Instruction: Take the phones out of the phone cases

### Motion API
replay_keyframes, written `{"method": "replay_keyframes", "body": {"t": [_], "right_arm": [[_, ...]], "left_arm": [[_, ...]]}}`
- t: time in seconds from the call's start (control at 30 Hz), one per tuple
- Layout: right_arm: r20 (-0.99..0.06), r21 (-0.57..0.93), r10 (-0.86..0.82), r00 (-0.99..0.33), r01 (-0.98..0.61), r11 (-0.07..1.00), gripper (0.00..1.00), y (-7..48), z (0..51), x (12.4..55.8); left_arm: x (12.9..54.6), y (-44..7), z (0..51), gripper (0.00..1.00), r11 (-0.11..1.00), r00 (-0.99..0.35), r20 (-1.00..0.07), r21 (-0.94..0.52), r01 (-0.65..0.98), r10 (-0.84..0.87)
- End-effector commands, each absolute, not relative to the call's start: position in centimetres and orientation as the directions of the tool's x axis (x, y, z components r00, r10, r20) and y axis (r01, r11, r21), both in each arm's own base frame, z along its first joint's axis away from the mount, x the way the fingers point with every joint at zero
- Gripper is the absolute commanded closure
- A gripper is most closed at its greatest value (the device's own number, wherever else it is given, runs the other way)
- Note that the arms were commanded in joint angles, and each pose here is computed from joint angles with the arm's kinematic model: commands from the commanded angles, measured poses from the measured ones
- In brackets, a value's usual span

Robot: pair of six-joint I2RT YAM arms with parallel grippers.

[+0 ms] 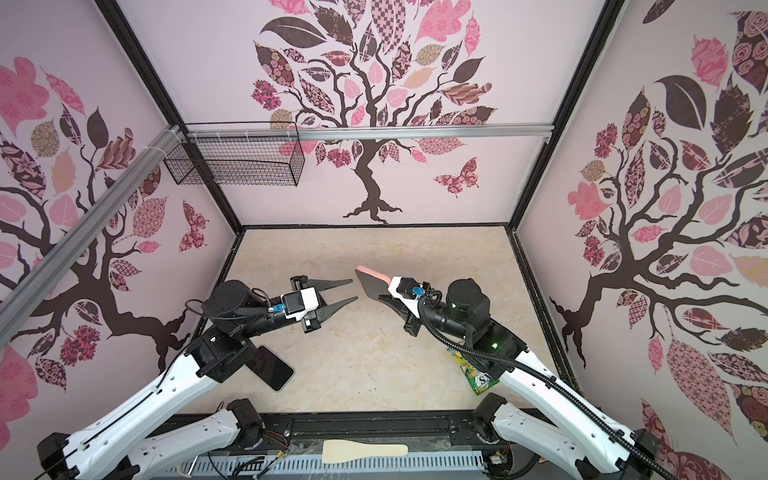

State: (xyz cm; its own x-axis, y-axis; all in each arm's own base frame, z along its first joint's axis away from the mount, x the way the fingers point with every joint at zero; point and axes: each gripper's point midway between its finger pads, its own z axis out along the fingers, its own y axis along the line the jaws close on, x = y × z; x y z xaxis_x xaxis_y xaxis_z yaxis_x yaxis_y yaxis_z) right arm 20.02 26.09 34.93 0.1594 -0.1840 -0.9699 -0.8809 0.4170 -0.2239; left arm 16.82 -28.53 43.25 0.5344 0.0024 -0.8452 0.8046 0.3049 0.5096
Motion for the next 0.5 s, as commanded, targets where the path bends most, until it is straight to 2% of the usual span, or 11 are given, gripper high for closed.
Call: {"method": "replay_keyframes", "body": {"t": [0.0,0.2,0.47], "right_arm": [[-0.967,-0.254,-0.102,0.233,-0.882,0.397,1.0,25.99,37.69,18.83],[-0.967,-0.255,-0.12,0.226,-0.888,0.383,1.0,26.13,37.03,18.71],[-0.966,-0.256,-0.121,0.226,-0.892,0.373,1.0,26.24,36.99,18.6]], "left_arm": [[16.38,-28.03,46.52,0.65,0.343,0.591,-0.805,0.543,0.767,-0.048],[16.76,-27.88,46.95,0.65,0.371,0.598,-0.8,0.541,0.754,-0.05],[16.72,-28.37,46.69,0.65,0.346,0.593,-0.804,0.542,0.766,-0.054]]}}
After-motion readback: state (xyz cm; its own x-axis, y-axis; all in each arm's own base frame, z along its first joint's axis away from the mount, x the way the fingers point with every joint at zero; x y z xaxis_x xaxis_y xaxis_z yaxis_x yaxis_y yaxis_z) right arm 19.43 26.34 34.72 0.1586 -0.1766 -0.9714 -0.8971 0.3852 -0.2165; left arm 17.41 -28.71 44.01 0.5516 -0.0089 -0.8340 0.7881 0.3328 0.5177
